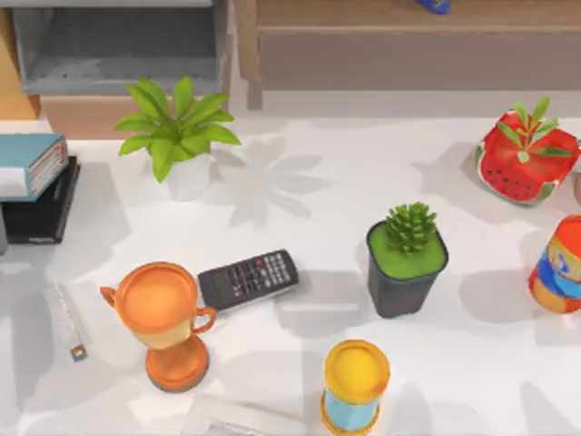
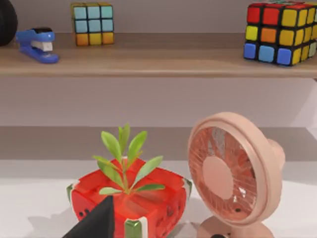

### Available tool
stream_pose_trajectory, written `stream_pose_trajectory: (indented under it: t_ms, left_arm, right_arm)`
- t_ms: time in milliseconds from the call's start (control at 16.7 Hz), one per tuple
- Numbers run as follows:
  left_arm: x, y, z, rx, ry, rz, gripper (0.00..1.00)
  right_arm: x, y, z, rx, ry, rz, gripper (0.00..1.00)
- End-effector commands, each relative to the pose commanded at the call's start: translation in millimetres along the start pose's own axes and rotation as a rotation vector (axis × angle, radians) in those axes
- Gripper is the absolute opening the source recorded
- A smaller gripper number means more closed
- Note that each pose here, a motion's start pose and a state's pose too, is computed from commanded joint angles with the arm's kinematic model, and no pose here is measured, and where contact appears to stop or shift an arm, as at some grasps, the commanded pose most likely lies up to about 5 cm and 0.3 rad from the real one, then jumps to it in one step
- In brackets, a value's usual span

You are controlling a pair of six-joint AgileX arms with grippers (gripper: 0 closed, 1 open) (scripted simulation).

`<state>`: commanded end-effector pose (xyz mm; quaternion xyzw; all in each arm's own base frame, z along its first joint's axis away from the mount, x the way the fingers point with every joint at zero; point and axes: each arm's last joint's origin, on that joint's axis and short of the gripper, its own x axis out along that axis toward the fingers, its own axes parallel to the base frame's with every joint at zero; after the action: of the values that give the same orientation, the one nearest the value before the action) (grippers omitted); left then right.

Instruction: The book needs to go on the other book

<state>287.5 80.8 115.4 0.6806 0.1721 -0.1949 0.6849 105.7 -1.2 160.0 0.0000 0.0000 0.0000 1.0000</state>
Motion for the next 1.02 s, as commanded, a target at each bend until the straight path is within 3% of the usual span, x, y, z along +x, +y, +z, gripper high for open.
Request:
stream_pose_trajectory:
  t_ms: [180,960,1020]
  left_arm:
    - [0.3,0.0,-0.1,0.000,0.000,0.000,0.00]
    - [0.3,0.0,-0.1,0.000,0.000,0.000,0.98]
    - [0.3,0.0,-0.1,0.000,0.000,0.000,1.00]
  right_arm:
    - [0.0,0.0,0.0,0.000,0.000,0.000,1.00]
    - [0.0,0.0,0.0,0.000,0.000,0.000,1.00]
    - [0.0,0.0,0.0,0.000,0.000,0.000,1.00]
